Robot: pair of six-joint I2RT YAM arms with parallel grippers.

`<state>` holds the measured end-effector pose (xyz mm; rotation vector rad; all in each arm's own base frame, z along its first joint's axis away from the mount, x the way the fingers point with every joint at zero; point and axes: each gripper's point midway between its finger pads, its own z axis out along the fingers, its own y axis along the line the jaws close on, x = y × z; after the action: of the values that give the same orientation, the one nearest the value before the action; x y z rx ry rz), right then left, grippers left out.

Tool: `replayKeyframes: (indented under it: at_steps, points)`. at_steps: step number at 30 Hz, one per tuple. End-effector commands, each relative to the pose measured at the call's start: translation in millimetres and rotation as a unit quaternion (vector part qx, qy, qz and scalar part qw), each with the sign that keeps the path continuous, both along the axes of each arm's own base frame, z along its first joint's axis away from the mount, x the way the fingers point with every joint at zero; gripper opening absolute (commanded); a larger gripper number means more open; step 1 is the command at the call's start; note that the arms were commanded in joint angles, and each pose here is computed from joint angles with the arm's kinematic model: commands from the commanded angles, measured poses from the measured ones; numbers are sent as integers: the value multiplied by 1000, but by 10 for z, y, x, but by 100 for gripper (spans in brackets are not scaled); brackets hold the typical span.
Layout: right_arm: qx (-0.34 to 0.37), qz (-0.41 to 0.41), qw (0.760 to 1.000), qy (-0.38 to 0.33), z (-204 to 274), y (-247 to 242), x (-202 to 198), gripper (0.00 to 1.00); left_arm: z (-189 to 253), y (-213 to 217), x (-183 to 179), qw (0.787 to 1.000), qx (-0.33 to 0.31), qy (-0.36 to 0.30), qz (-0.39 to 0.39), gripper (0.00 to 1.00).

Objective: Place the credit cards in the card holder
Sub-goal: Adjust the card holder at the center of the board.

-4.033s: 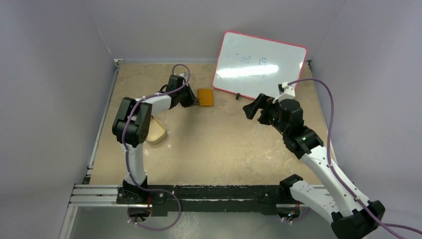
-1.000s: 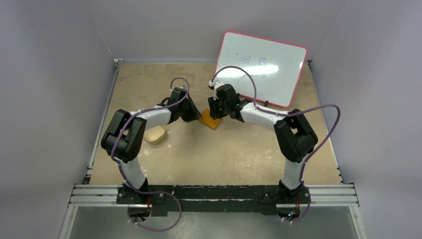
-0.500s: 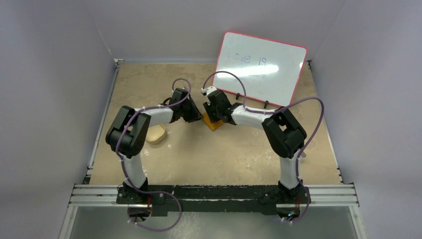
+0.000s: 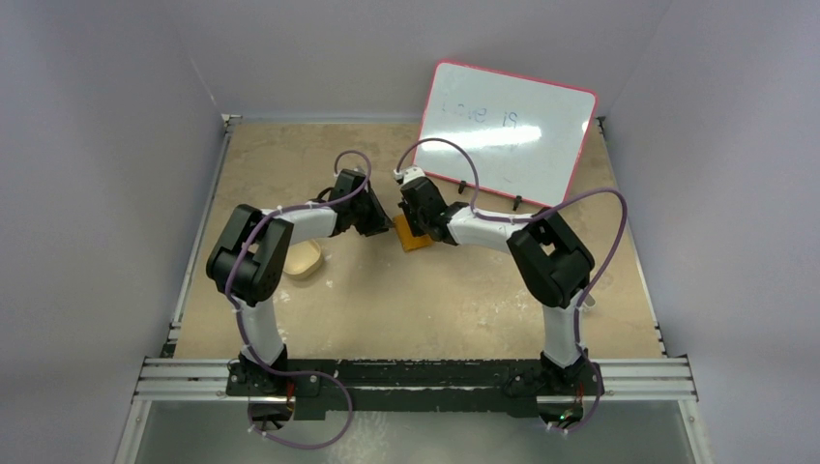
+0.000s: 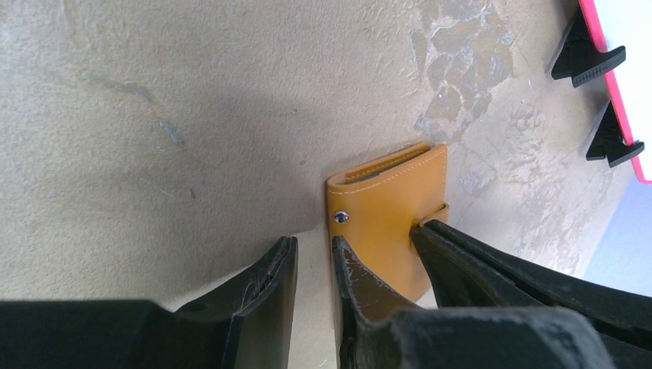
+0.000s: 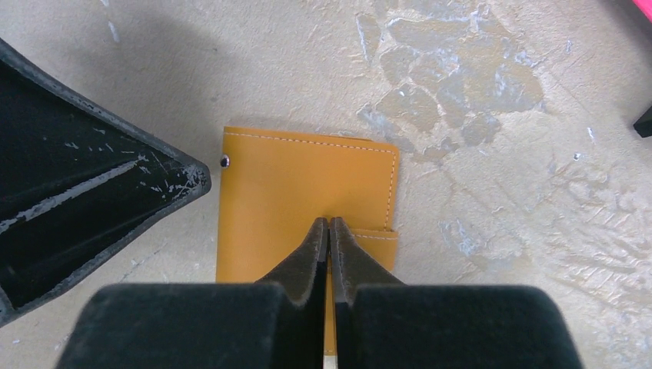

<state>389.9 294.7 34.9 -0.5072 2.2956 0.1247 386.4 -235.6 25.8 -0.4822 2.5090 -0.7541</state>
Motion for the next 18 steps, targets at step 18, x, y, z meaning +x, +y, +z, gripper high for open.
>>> replayKeyframes:
  at_steps: [18]
  points:
    - [178, -36, 982, 47, 477, -62, -370, 3, 580, -396, -7, 990, -121, -58, -46, 25]
